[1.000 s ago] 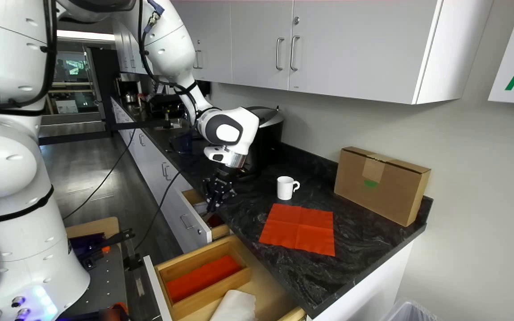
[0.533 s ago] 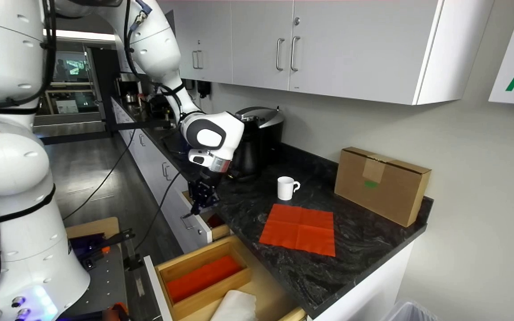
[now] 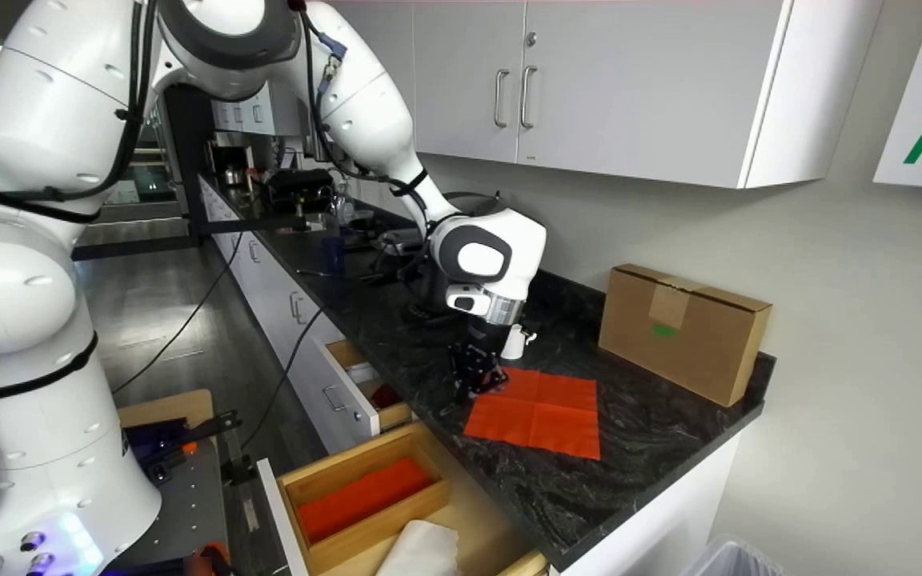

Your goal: Pick up the fork and put it in the box that is inside the drawer

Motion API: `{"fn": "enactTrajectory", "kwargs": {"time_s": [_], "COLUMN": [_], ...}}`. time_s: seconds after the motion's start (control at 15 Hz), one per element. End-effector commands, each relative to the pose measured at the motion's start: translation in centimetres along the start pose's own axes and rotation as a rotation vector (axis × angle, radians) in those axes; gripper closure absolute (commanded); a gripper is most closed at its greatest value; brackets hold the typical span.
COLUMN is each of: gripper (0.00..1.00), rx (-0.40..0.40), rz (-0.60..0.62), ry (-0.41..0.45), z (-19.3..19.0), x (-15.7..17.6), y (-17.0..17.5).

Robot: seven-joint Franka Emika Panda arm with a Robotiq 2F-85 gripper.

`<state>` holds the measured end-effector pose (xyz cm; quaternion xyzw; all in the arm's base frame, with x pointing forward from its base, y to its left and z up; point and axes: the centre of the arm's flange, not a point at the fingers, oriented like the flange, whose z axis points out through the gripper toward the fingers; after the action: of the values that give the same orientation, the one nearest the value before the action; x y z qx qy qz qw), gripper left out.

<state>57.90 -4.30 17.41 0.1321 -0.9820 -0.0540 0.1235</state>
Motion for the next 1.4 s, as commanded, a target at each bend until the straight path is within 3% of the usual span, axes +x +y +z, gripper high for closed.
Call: {"fn": "enactTrajectory", "kwargs": {"time_s": [0.0,0.33,0.53,0.8,1.13,1.33], "gripper": [0.96,0.96,0.96,0.96,0.96,0.96], "rx": [-0.049,-0.077,-0.036,0.027,-0.017,0.021], "rz": [-0.025,-0.077,-0.112,-0.138,-0.128,-0.143], "ry": [0.032,0.051,0.038,0.036,0.073,0.052], "z": [-0.7,-0.9,-1.1,-1.7,-1.7,-2.5], "x": [-7.1,-10.4,-11.0,-11.0,-10.0,-8.4], "y": [-1.8,-1.7,-1.4,-1.1,0.8,1.9]}}
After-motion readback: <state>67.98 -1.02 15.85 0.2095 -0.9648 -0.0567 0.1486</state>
